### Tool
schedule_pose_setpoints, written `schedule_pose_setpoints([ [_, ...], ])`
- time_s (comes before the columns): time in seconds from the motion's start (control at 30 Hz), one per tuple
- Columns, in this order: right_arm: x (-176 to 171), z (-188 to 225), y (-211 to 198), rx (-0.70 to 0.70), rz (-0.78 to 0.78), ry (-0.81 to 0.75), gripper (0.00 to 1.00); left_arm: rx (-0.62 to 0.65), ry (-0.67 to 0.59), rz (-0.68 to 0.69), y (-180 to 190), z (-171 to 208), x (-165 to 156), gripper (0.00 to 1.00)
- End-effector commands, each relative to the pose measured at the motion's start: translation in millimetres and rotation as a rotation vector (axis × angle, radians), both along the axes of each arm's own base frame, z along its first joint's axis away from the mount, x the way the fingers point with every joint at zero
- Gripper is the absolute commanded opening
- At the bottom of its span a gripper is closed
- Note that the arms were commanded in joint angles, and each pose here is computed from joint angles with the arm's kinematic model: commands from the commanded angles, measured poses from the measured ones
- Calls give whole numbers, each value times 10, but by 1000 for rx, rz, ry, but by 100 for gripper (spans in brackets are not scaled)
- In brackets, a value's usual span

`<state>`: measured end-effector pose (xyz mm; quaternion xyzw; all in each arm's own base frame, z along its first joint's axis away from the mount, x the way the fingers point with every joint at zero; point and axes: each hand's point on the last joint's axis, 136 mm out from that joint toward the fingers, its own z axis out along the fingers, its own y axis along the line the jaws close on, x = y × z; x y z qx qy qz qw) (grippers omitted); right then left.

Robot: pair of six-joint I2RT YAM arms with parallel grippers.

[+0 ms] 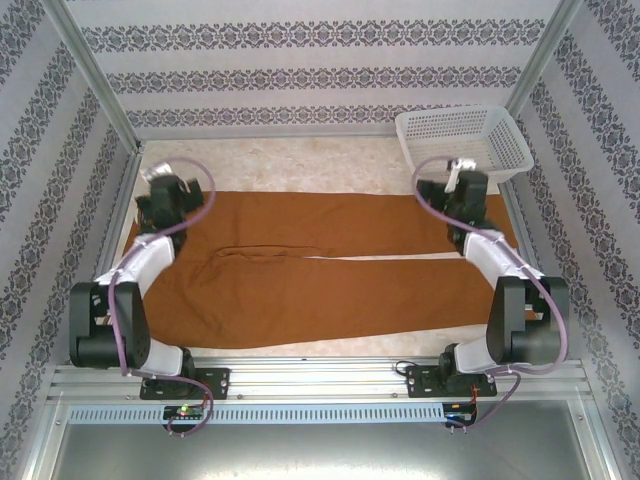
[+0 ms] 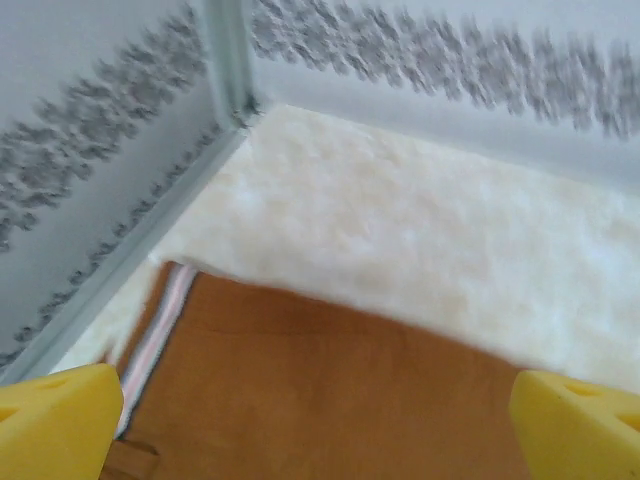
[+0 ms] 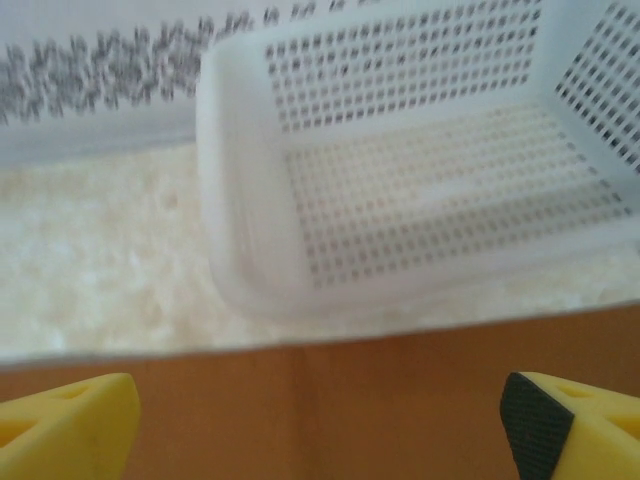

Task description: Roll up the long pants

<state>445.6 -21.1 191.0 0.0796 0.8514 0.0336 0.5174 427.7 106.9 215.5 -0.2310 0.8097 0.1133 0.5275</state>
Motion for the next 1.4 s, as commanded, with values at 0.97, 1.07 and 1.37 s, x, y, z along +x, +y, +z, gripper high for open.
schedule_pose_setpoints([
  [0.97,-1764,-573,-935,843,-605,256,92,-783,474,1155,526,-1518,-3378,100],
  [1.07,-1799,-615,-955,866,-625,263,92,-775,472,1179,557,-1617,-3419,100],
  [1.37,-1887,-634,-980,891,-649,254,92,-803,445,1173,783,-1885,-3270,100],
])
